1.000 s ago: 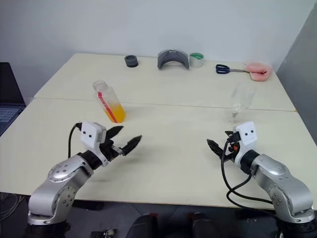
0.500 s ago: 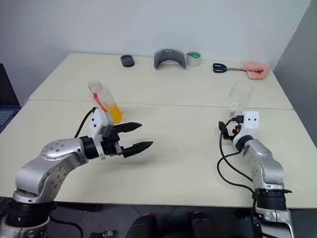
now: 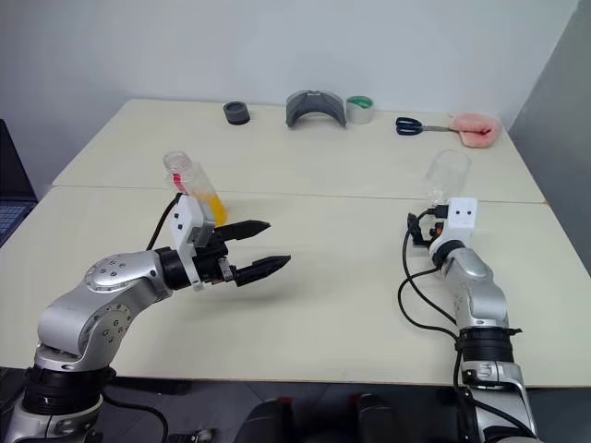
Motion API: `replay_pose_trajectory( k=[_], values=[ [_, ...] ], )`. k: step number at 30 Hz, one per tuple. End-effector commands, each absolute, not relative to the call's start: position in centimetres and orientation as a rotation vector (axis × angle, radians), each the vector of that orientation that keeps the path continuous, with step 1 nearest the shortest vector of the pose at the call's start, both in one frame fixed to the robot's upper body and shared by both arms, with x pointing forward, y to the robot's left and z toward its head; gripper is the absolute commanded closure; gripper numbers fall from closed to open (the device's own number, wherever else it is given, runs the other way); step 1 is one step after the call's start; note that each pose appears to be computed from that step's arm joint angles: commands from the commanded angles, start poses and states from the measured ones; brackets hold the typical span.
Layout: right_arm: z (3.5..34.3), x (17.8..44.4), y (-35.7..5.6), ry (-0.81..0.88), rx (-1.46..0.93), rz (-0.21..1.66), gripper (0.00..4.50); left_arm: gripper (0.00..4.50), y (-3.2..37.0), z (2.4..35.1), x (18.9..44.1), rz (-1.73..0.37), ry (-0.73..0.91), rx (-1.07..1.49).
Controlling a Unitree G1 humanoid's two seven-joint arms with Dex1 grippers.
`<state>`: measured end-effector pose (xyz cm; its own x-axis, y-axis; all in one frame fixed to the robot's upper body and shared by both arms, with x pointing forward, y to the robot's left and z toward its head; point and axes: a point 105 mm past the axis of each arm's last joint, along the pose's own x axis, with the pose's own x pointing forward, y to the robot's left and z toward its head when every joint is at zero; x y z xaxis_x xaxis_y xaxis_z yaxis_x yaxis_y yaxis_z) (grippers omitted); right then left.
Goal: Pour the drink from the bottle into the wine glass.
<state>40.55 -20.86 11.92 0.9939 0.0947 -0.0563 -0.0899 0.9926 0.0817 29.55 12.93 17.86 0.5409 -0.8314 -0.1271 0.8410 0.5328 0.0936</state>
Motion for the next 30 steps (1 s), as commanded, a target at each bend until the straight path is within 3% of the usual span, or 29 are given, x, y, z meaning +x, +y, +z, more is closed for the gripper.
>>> replay_pose_trajectory(
  k=[1, 3, 6, 16, 19, 24, 27, 30],
  values=[
    [13.9, 41.1, -21.7, -0.024, 0.081, 0.076, 0.0, 0.01, 12.9, 18.7, 29.5, -1.001, 0.025, 0.144],
    [14.1, 41.4, -21.9, -0.033, 0.082, 0.072, 0.0, 0.01, 12.7, 18.4, 29.5, -1.001, 0.031, 0.141],
    [14.4, 41.8, -21.8, -0.047, 0.079, 0.076, 0.64, 0.0, 12.3, 18.2, 29.4, -1.012, 0.038, 0.139],
    [15.0, 42.2, -21.6, -0.069, 0.045, 0.091, 4.24, 0.0, 11.9, 18.4, 29.4, -1.014, 0.032, 0.144],
    [15.7, 42.3, -20.4, -0.098, 0.016, 0.149, 4.34, 0.0, 11.7, 18.5, 29.4, -1.016, 0.026, 0.142],
    [19.4, 41.1, -11.3, -0.204, 0.034, 0.564, 4.34, 0.0, 13.0, 18.8, 28.8, -0.954, 0.009, 0.141],
    [19.3, 40.6, -7.0, -0.177, -0.025, 0.718, 4.34, 0.0, 14.4, 19.2, 27.9, -0.852, -0.041, 0.113],
    [18.8, 40.8, -4.5, -0.176, -0.076, 0.784, 4.34, 0.0, 15.8, 17.7, 25.8, -0.78, 0.013, 0.125]
  ],
)
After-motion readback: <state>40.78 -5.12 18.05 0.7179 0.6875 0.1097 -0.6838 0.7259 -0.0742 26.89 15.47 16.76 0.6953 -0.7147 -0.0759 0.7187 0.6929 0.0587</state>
